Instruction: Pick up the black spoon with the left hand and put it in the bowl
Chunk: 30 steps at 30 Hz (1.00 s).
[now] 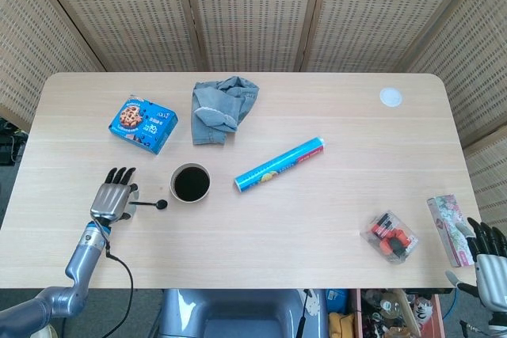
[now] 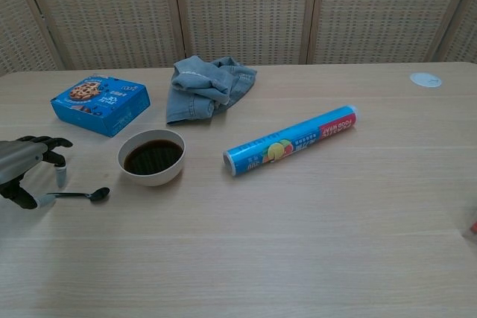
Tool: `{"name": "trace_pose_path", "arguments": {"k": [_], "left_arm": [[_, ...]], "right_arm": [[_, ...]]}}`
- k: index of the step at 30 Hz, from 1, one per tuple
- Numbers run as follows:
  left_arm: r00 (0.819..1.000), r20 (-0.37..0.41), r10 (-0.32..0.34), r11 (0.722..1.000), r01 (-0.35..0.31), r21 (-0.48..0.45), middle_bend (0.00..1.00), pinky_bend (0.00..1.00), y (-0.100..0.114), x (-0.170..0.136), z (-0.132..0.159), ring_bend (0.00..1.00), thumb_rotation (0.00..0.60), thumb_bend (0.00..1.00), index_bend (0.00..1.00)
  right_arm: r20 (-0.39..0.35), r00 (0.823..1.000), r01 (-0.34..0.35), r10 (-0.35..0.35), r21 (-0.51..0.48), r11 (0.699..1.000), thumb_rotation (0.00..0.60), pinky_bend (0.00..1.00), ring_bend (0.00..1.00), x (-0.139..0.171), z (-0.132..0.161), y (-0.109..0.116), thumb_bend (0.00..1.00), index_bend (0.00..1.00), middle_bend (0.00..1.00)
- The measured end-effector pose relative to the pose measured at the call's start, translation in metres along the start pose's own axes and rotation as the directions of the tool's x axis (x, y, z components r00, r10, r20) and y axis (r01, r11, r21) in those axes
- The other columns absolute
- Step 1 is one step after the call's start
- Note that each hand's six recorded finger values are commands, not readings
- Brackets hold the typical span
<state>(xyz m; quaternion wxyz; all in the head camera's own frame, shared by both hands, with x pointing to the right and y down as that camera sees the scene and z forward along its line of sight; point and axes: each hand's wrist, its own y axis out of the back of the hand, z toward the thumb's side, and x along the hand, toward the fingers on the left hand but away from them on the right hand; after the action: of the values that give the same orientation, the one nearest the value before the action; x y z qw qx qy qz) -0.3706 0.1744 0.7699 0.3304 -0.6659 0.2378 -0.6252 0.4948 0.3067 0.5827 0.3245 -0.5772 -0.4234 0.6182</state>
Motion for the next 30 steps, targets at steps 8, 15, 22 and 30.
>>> {"name": "trace_pose_path", "arguments": {"k": [8,15,22,30], "left_arm": [[1.000,0.001,-0.010,1.000,0.010,0.000,0.06,0.00,-0.0036,0.0017,0.0019,0.00,0.600,0.38,0.50],[1.000,-0.005,-0.014,1.000,0.014,0.001,0.06,0.00,-0.0048,0.0029,0.0005,0.00,0.600,0.38,0.52],[1.000,-0.010,-0.022,1.000,0.022,0.005,0.06,0.00,-0.0060,0.0034,-0.0008,0.00,0.600,0.38,0.52],[0.999,-0.014,-0.036,0.999,0.036,0.002,0.06,0.00,-0.0081,0.0029,-0.0013,0.00,0.600,0.38,0.54]], "right_arm": [[0.002,1.000,0.000,0.000,0.002,1.000,0.600,0.00,0.00,0.0002,-0.0003,0.0004,0.21,0.17,0.15],[0.004,1.000,0.001,-0.001,0.005,1.000,0.600,0.00,0.00,0.0010,-0.0005,0.0009,0.21,0.17,0.15],[0.005,1.000,-0.001,0.001,0.005,1.000,0.600,0.00,0.00,0.0010,-0.0003,0.0007,0.21,0.17,0.15],[0.007,1.000,-0.003,0.002,0.006,1.000,0.600,0.00,0.00,0.0015,-0.0012,0.0004,0.21,0.17,0.15]]}}
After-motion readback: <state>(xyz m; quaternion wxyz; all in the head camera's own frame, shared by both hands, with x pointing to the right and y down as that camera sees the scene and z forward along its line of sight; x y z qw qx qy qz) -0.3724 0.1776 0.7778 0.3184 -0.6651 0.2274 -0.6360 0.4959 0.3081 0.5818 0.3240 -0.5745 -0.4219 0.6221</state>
